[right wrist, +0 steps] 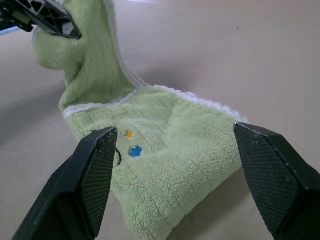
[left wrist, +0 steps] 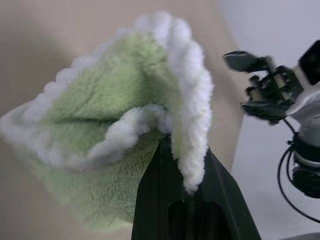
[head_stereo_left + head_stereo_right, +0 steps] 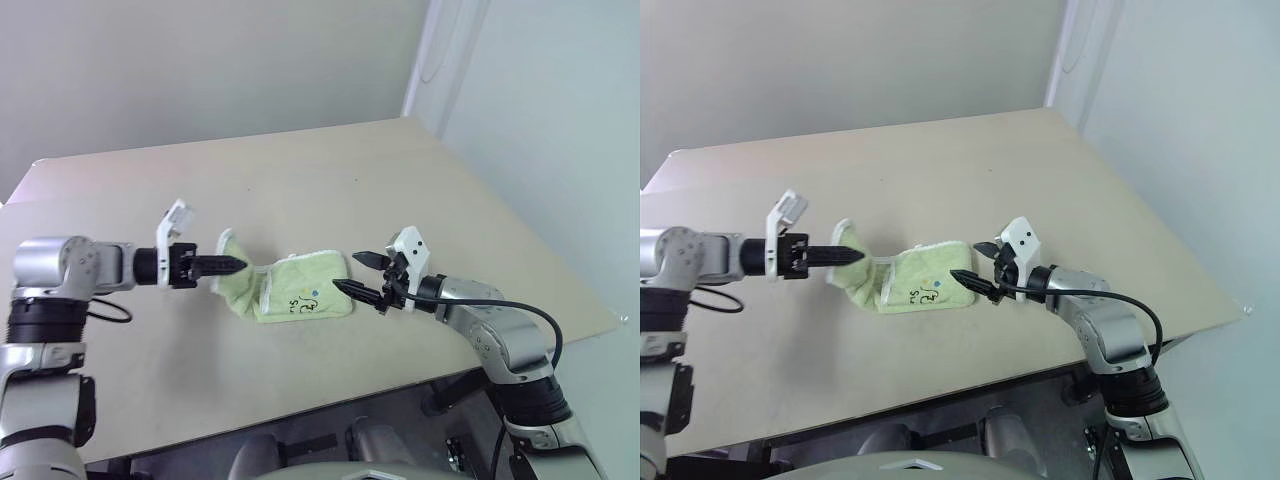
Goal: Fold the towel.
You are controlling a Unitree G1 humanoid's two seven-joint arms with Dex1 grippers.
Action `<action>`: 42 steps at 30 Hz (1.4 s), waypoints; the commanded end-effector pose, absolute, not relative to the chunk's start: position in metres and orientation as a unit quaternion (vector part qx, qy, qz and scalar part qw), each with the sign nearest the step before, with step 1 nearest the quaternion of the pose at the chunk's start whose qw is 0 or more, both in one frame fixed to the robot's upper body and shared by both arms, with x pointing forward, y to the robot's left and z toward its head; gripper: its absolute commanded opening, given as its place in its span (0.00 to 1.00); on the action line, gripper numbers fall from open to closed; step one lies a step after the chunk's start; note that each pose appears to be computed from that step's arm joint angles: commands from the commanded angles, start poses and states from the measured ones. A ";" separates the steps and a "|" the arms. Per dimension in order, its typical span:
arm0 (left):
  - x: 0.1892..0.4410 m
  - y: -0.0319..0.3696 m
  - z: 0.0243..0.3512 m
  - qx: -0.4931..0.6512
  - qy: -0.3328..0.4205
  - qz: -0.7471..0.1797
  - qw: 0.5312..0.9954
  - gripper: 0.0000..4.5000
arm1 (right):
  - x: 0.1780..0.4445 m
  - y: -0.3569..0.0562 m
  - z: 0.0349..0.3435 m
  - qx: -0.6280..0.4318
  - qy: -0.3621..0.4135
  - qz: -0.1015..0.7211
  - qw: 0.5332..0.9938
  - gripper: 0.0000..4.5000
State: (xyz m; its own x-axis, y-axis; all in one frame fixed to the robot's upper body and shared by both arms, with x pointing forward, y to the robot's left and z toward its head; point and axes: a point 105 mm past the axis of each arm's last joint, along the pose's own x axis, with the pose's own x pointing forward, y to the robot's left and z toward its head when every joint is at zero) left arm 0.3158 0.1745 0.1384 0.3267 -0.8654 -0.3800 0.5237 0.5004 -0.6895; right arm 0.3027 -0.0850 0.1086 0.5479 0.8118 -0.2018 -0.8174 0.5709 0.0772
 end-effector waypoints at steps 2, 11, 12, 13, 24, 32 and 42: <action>0.318 0.150 0.144 -0.215 0.381 -0.476 0.763 0.02 | 0.301 -0.086 0.125 -0.013 0.074 0.452 0.889 0.86; 0.343 0.098 0.134 -0.205 0.419 -0.479 0.743 0.02 | 0.298 -0.095 0.121 -0.008 0.078 0.412 0.908 0.86; 0.344 0.092 0.133 -0.203 0.423 -0.480 0.741 0.02 | 0.297 -0.096 0.120 -0.006 0.079 0.409 0.909 0.86; 0.344 0.088 0.132 -0.200 0.426 -0.481 0.740 0.02 | 0.296 -0.096 0.120 -0.006 0.080 0.407 0.910 0.86; 0.337 0.066 0.123 -0.200 0.452 -0.496 0.714 0.02 | 0.293 -0.106 0.114 -0.006 0.090 0.378 0.921 0.86; 0.339 0.061 0.128 -0.200 0.416 -0.513 0.724 0.16 | 0.297 -0.107 0.109 -0.017 0.097 0.367 0.925 0.86; 0.324 0.064 0.142 -0.211 0.398 -0.549 0.704 0.93 | 0.300 -0.106 0.106 -0.023 0.101 0.367 0.924 0.86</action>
